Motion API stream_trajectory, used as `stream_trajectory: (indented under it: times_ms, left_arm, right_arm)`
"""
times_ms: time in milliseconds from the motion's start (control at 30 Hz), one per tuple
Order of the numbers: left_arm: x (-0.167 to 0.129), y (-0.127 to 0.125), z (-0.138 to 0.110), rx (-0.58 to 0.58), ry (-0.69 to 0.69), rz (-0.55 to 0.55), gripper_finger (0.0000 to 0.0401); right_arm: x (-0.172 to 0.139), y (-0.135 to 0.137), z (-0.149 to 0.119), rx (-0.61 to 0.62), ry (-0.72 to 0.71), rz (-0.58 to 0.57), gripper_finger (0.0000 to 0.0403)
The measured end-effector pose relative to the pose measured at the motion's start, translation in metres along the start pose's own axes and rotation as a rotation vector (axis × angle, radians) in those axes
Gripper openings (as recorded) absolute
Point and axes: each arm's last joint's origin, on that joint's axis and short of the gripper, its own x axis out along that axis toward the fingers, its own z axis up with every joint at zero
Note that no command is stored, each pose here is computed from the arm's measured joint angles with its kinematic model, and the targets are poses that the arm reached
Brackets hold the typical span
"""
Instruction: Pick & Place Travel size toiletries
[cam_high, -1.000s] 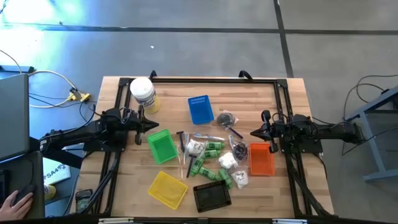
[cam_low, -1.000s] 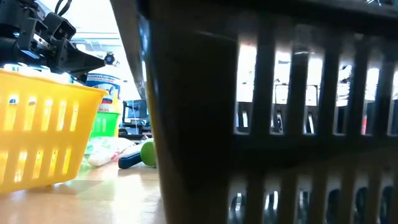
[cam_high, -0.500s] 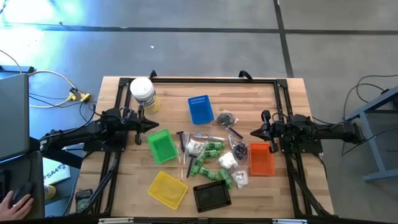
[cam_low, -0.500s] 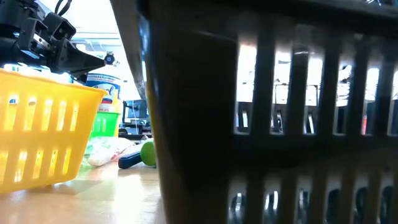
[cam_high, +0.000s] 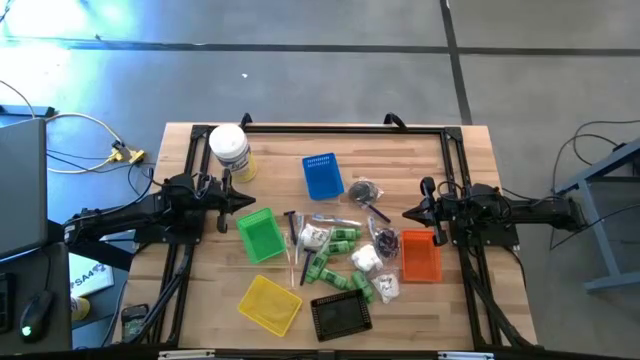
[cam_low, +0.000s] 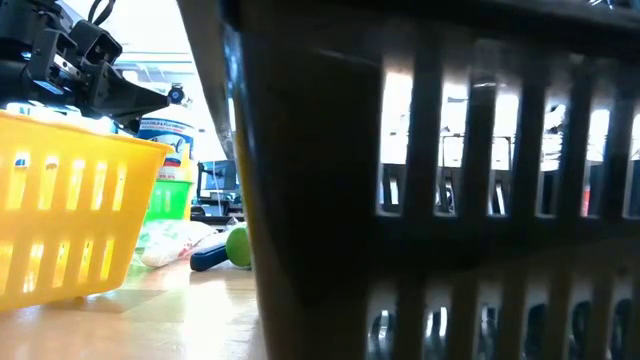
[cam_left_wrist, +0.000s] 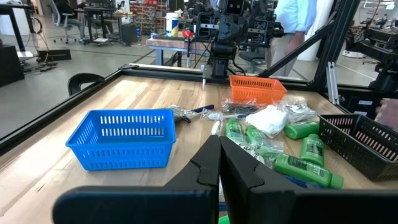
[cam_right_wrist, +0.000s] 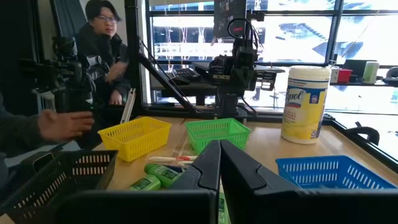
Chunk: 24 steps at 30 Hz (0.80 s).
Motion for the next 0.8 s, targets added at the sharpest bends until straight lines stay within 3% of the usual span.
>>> stream_trajectory:
  times_ms: [800]
  left_arm:
    - [0.0, 0.0, 0.0002, -0.004, -0.002, -0.001, 0.0]
  right_arm:
    - [-0.0002, 0.0001, 0.0067, -0.059, -0.07, -0.001, 0.0003]
